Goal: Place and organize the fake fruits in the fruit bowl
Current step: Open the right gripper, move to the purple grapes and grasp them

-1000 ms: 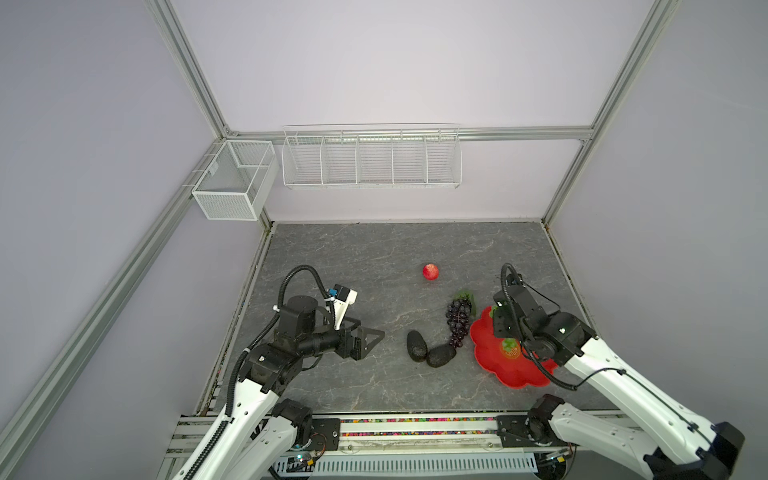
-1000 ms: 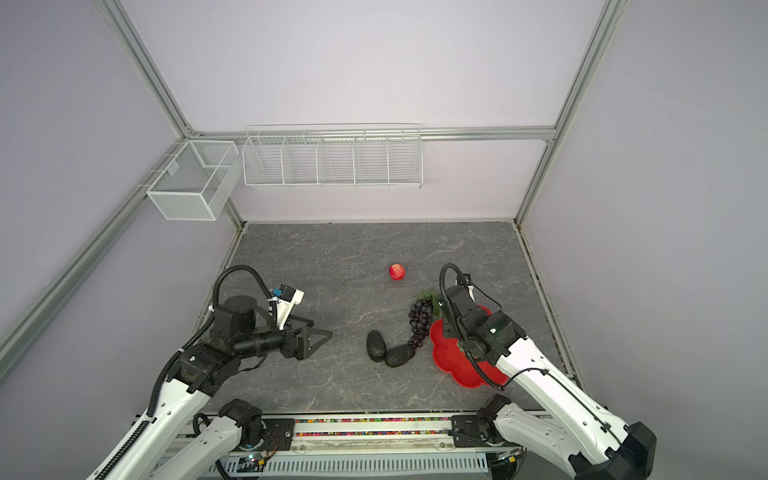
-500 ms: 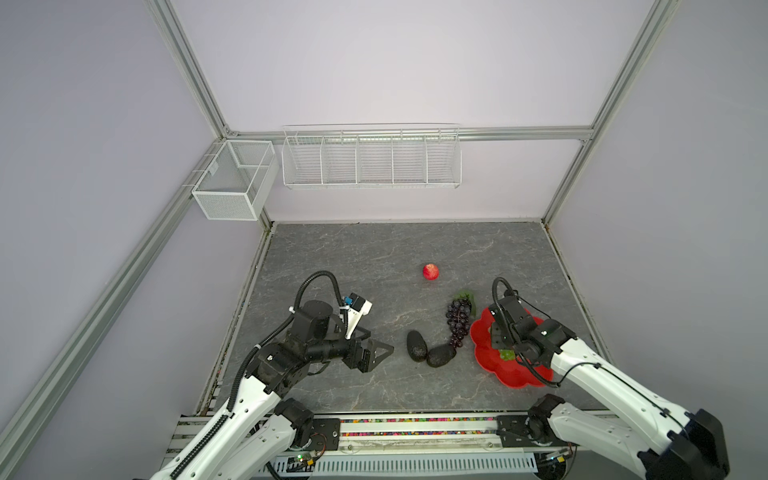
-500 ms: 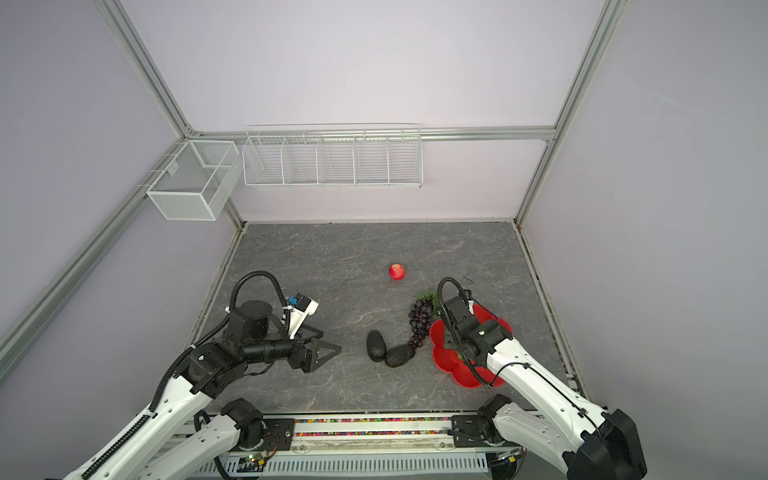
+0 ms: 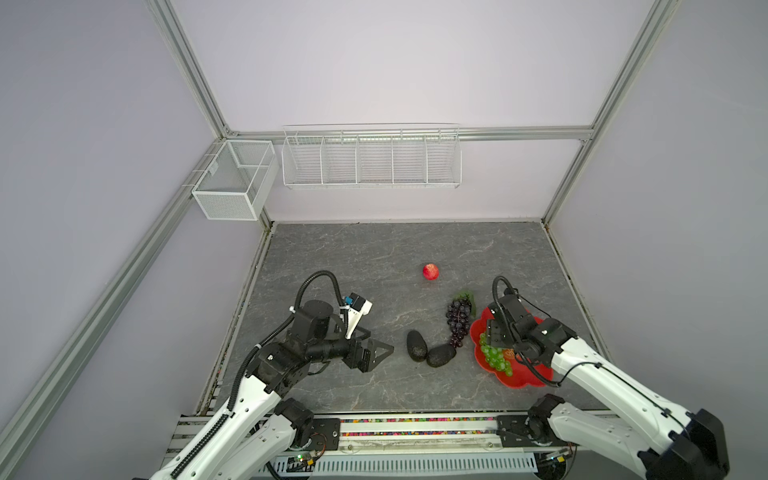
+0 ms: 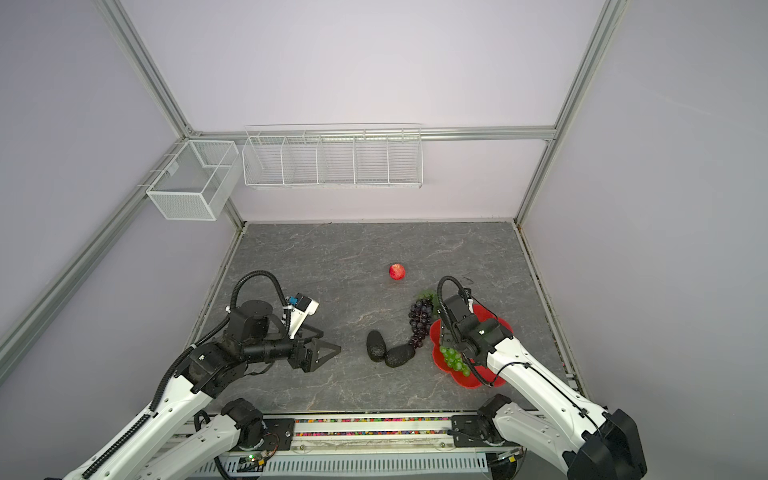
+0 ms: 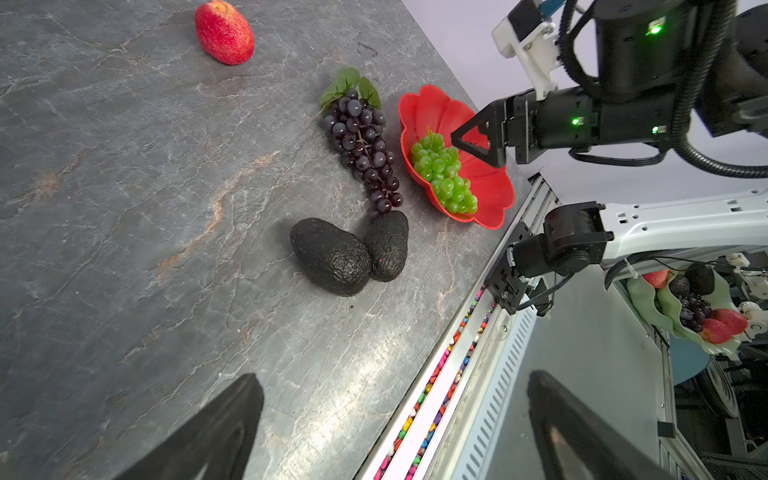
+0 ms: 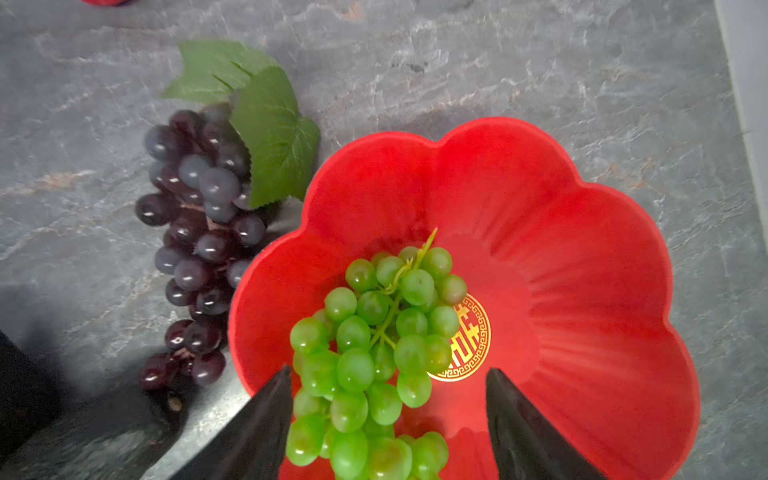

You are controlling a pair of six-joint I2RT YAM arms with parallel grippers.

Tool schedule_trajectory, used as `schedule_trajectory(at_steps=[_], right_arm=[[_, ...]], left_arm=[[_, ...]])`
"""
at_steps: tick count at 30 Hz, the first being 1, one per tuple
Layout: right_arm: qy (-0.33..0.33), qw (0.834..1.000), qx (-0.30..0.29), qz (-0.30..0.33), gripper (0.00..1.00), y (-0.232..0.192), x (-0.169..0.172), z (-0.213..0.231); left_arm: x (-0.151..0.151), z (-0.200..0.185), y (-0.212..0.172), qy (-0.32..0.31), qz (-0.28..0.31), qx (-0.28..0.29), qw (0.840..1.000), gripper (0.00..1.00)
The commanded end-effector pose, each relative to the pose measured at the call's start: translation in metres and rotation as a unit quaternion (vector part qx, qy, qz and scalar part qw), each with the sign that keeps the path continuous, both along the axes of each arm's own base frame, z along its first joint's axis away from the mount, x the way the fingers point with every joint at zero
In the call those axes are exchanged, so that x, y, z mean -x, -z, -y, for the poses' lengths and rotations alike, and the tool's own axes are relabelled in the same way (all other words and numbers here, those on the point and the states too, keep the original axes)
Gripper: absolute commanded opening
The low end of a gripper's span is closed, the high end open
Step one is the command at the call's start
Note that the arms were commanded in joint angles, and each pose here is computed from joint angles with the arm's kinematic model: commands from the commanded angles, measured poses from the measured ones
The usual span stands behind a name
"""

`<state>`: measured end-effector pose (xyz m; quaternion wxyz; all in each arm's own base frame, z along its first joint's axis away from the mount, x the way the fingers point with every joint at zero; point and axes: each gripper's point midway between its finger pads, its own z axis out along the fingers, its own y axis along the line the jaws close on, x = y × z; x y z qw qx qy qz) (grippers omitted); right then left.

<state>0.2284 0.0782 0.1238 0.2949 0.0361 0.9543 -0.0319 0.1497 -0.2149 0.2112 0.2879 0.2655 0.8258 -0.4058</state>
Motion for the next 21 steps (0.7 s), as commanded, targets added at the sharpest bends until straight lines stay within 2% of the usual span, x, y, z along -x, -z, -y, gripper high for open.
schedule_trajectory(at_steps=[1, 4, 7, 12, 21], right_arm=[[-0.033, 0.997, 0.013, 0.064, 0.79, -0.036, -0.009, -0.012], [-0.067, 0.995, -0.010, 0.080, 0.86, -0.044, -0.020, -0.041], [-0.090, 0.994, -0.041, 0.041, 0.87, -0.027, -0.030, -0.073], [-0.096, 0.995, -0.027, 0.016, 0.86, 0.004, -0.047, -0.092], [-0.097, 0.994, 0.024, -0.034, 0.82, 0.028, -0.086, -0.109]], left_arm=[[-0.004, -0.004, 0.001, -0.016, 0.006, -0.015, 1.000, 0.99], [-0.011, -0.012, 0.001, -0.045, 0.017, -0.027, 0.998, 0.99], [-0.012, -0.017, -0.003, -0.057, 0.032, -0.027, 0.997, 0.99], [-0.011, -0.018, -0.007, -0.059, 0.041, -0.024, 0.997, 0.99], [-0.012, -0.018, -0.004, -0.057, 0.039, -0.025, 0.997, 0.99]])
